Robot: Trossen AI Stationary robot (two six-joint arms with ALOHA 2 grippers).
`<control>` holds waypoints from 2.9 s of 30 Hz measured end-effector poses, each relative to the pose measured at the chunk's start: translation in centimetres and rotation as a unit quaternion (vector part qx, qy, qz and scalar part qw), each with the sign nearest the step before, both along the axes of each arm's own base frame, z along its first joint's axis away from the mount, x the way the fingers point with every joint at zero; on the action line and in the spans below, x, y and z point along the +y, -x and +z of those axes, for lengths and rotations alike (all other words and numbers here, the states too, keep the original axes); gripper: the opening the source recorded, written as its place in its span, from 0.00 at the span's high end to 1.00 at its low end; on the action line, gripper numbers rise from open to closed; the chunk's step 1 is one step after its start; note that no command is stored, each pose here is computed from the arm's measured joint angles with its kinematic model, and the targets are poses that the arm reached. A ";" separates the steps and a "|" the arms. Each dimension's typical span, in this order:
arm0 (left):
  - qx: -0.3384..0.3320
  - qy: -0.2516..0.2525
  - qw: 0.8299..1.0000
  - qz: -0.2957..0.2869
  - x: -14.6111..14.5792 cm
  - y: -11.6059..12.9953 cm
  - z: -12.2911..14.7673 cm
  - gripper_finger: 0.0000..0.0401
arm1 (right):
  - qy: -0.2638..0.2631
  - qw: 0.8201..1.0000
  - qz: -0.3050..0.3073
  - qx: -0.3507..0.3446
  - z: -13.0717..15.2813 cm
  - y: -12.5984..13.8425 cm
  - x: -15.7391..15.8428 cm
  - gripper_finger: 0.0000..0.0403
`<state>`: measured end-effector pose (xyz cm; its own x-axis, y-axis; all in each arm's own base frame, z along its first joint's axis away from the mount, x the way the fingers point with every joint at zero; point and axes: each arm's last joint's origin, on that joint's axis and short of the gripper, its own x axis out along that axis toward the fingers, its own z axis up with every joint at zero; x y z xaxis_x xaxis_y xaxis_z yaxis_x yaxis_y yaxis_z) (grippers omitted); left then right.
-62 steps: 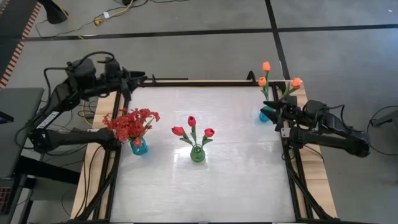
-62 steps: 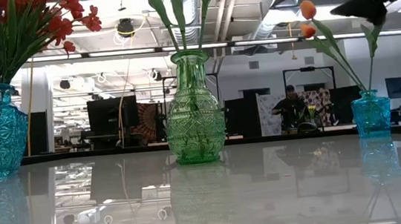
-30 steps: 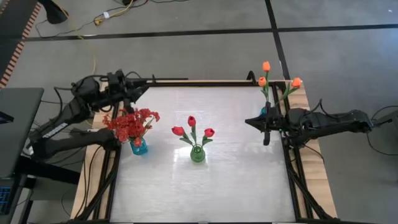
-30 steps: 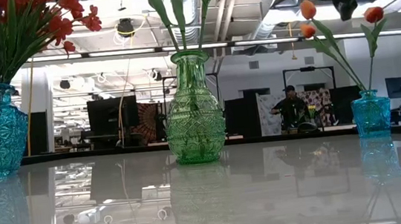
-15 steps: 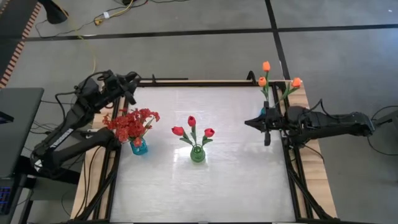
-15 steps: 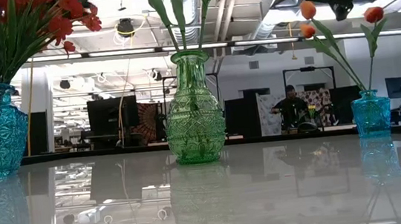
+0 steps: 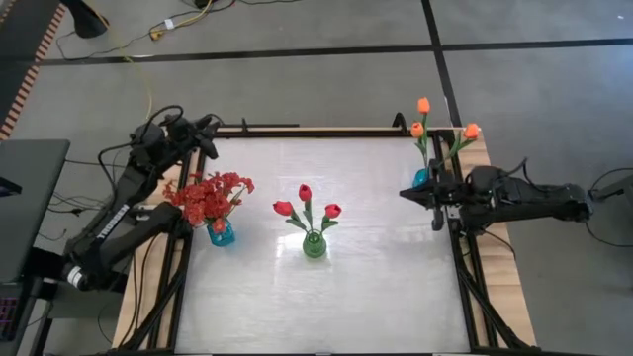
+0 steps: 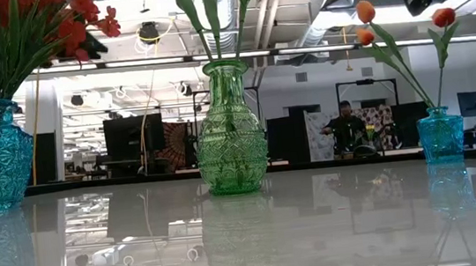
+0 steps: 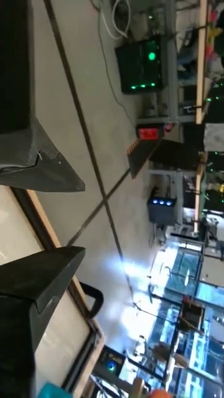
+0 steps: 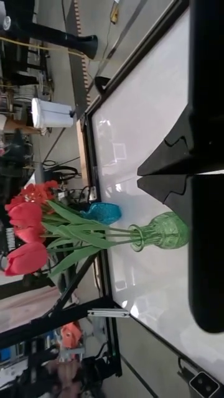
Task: Sort flowers into vase by color
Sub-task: Return to Home Position
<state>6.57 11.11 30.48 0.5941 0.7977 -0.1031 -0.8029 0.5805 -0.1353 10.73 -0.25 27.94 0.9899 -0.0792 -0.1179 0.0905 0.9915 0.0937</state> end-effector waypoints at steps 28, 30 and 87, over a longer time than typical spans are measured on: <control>-0.068 0.076 0.995 -0.011 -0.8 0.7 -10.5 0.65 | -0.043 0.997 0.021 -0.063 -2.6 3.1 0.4 0.96; -0.074 0.085 0.993 -0.019 -1.0 0.7 -11.2 0.65 | -0.043 0.996 0.021 -0.075 -2.4 3.6 0.3 0.96; -0.089 0.064 0.974 -0.199 -5.6 -3.5 -14.1 0.65 | -0.011 0.995 0.060 -0.073 -11.1 1.0 0.6 0.95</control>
